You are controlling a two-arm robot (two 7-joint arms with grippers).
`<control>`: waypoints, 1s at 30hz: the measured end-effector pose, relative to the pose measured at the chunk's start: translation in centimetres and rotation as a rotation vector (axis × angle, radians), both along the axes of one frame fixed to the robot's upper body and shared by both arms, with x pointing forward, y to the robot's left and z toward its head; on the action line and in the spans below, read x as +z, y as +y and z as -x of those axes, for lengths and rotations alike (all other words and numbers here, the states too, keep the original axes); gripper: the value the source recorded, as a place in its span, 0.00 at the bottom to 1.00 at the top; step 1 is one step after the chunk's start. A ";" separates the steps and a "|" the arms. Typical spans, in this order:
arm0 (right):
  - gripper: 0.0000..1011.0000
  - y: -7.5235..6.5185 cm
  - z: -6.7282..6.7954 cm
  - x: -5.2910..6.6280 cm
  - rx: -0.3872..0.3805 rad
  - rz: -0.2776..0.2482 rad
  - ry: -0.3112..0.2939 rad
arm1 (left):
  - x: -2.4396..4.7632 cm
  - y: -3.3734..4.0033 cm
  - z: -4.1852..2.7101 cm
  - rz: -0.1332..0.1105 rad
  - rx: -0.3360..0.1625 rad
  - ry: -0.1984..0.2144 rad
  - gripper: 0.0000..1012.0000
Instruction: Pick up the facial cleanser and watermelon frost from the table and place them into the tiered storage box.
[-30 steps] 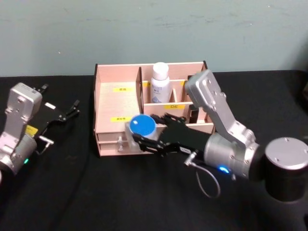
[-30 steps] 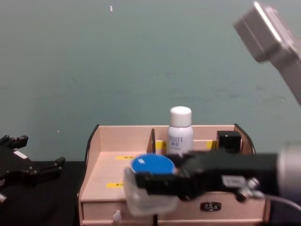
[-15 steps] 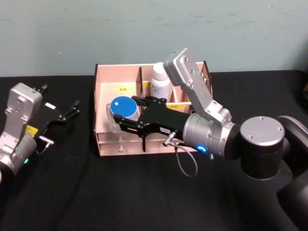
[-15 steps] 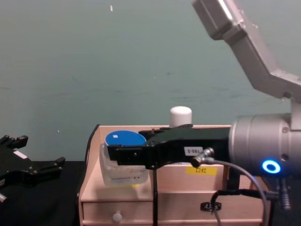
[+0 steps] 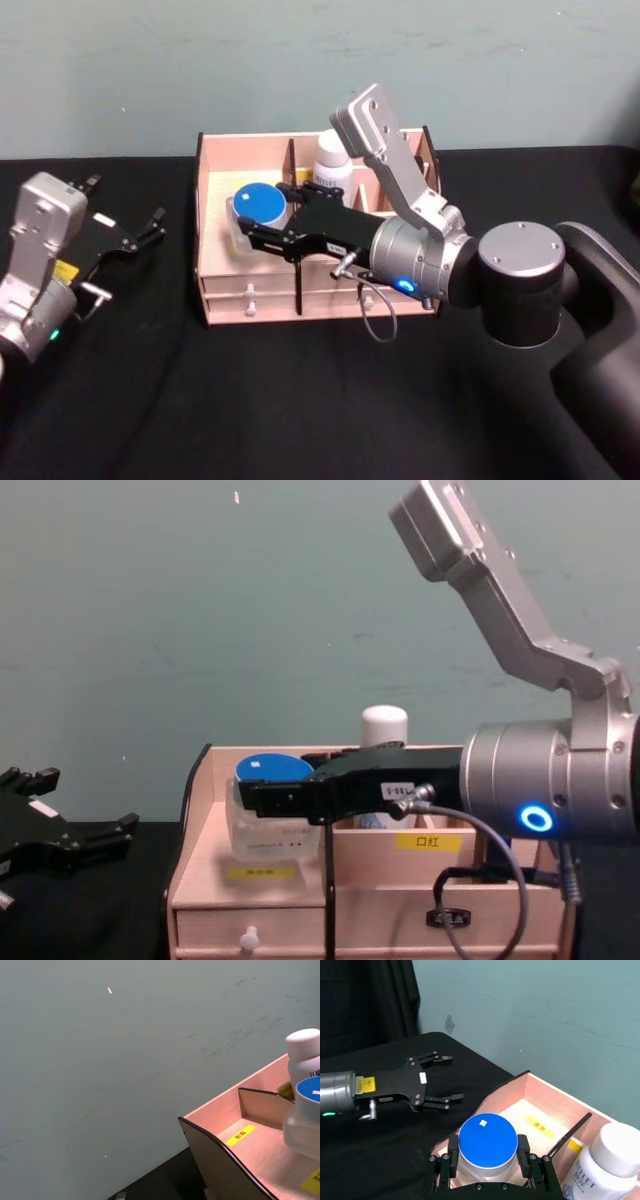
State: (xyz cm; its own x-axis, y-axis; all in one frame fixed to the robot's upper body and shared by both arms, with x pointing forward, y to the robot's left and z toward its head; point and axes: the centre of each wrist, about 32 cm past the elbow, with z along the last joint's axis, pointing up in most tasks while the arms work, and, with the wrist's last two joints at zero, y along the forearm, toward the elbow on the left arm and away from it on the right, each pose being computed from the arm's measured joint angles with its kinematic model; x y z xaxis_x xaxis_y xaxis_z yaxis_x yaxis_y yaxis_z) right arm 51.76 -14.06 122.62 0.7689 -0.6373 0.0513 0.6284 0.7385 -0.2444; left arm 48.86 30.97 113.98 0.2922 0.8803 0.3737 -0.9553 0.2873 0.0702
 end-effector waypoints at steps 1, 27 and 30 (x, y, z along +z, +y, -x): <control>0.69 0.0 -0.1 0.0 -0.001 0.000 0.000 | 0.00 0.00 0.00 0.000 0.000 0.000 0.99; 0.69 1.6 -2.8 -0.6 -0.015 0.023 0.000 | 0.00 0.00 0.00 0.000 0.000 0.000 0.99; 0.69 1.7 -3.2 -0.6 -0.020 0.025 0.002 | 0.00 0.00 0.00 0.000 0.000 0.000 0.99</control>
